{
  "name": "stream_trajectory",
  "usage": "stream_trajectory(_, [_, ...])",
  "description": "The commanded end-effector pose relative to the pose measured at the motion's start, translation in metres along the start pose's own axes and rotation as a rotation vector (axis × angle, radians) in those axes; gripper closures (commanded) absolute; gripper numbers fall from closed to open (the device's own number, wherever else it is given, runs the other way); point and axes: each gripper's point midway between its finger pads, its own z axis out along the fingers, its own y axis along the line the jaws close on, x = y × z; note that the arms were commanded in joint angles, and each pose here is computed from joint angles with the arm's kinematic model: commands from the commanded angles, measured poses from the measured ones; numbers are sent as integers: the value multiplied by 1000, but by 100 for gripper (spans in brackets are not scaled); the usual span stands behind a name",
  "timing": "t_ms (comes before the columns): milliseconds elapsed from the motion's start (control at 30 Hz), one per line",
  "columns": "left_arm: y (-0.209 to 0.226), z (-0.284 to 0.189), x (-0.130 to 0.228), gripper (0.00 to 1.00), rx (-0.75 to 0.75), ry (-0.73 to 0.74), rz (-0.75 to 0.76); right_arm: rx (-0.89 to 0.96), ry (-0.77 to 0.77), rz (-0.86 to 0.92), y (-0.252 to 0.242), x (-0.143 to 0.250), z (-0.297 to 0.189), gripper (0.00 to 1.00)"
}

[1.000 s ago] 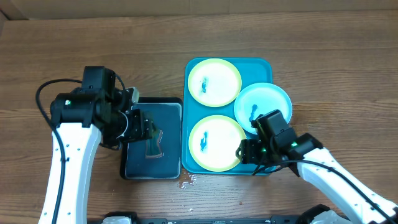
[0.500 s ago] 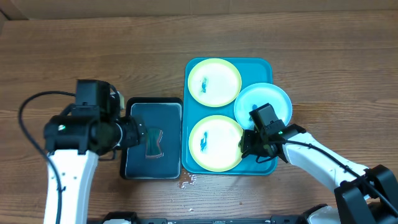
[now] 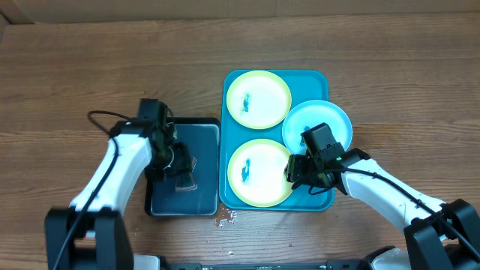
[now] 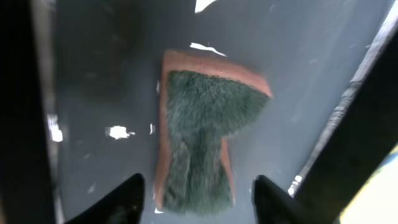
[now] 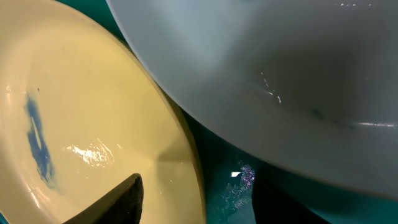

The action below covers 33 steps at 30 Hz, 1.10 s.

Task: Clean dirty plates on tray and stack at the side
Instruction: 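Grasp the sponge with the left gripper and lift it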

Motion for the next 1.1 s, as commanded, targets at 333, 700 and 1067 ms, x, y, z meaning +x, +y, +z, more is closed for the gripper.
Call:
stream_trajectory(333, [-6, 26, 11, 96, -54, 145, 35, 82, 35, 16, -22, 11, 10, 41])
stream_trajectory(700, [-13, -9, -9, 70, -81, 121, 64, 86, 40, 17, -23, 12, 10, 41])
stream_trajectory(1067, [-4, 50, 8, 59, -35, 88, 57, 87, 41, 18, -23, 12, 9, 40])
